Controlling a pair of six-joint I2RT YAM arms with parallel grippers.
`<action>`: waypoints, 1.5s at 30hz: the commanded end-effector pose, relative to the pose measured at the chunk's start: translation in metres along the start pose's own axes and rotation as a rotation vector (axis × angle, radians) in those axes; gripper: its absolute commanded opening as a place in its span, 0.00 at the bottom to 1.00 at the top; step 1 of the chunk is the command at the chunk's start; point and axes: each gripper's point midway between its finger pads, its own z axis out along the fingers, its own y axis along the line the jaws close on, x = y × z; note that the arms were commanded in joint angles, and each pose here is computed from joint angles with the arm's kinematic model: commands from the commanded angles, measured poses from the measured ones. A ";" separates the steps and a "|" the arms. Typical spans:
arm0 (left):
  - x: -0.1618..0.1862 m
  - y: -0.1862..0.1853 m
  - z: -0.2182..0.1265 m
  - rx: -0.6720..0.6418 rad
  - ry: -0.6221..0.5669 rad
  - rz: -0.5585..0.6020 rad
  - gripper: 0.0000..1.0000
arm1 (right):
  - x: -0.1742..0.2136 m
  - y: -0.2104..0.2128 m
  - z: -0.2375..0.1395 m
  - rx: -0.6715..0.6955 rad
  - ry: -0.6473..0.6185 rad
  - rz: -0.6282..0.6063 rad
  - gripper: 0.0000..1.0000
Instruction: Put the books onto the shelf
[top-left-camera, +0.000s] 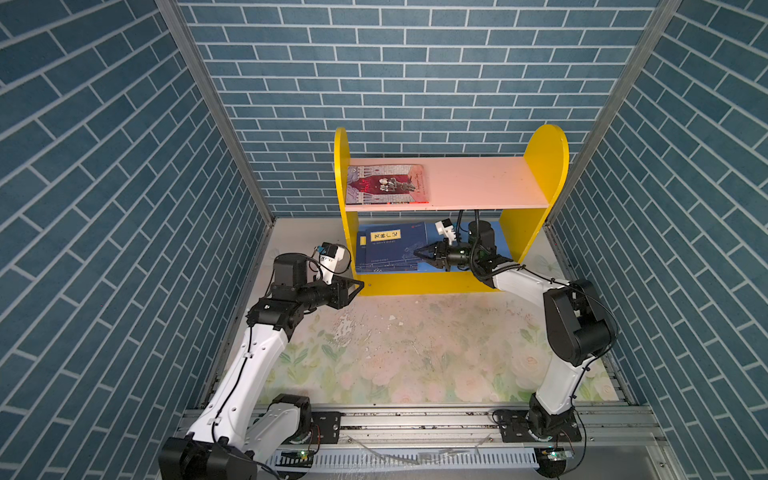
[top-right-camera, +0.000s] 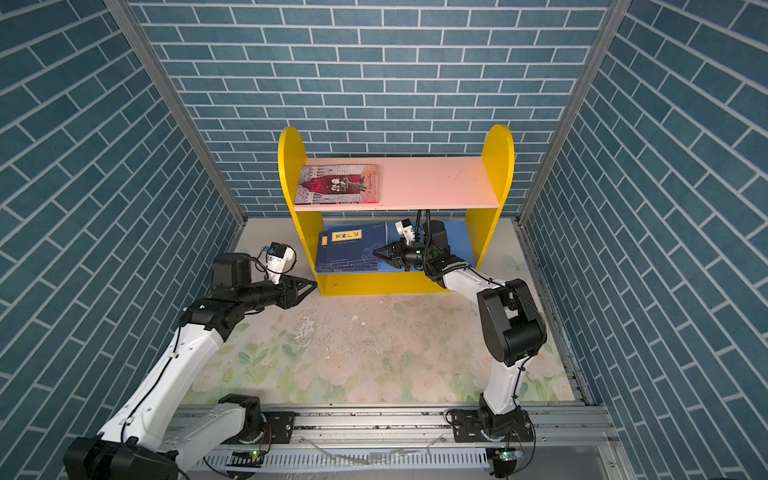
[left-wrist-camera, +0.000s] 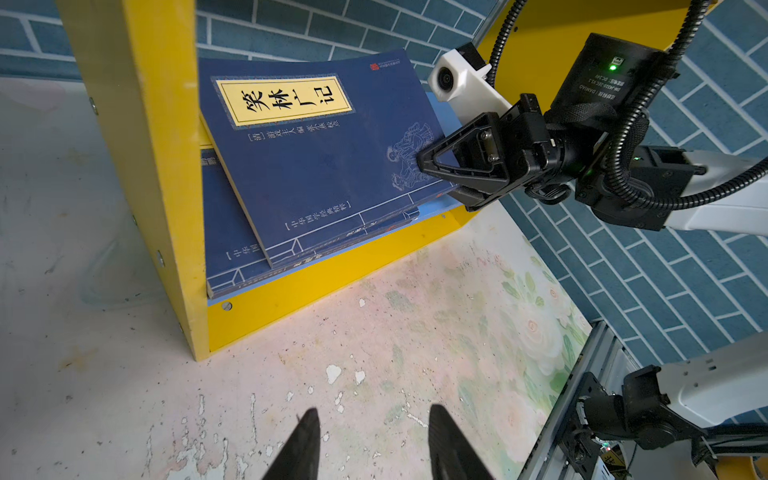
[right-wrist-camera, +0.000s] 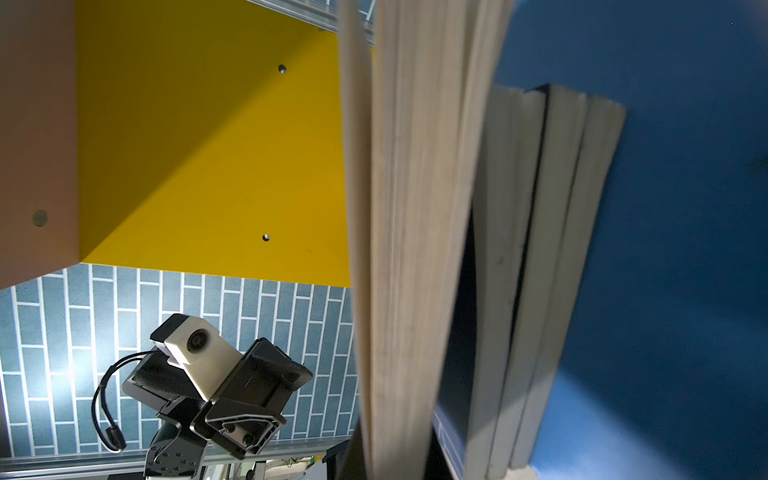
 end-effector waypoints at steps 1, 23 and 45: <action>-0.010 -0.003 -0.003 0.005 -0.024 0.024 0.45 | -0.001 0.005 0.004 0.006 -0.022 -0.018 0.10; -0.009 0.007 0.005 -0.021 -0.023 0.039 0.45 | -0.006 -0.007 -0.009 0.156 -0.115 -0.016 0.43; -0.008 0.026 0.009 -0.100 -0.043 0.074 0.45 | -0.015 0.005 -0.011 0.186 -0.217 -0.059 0.07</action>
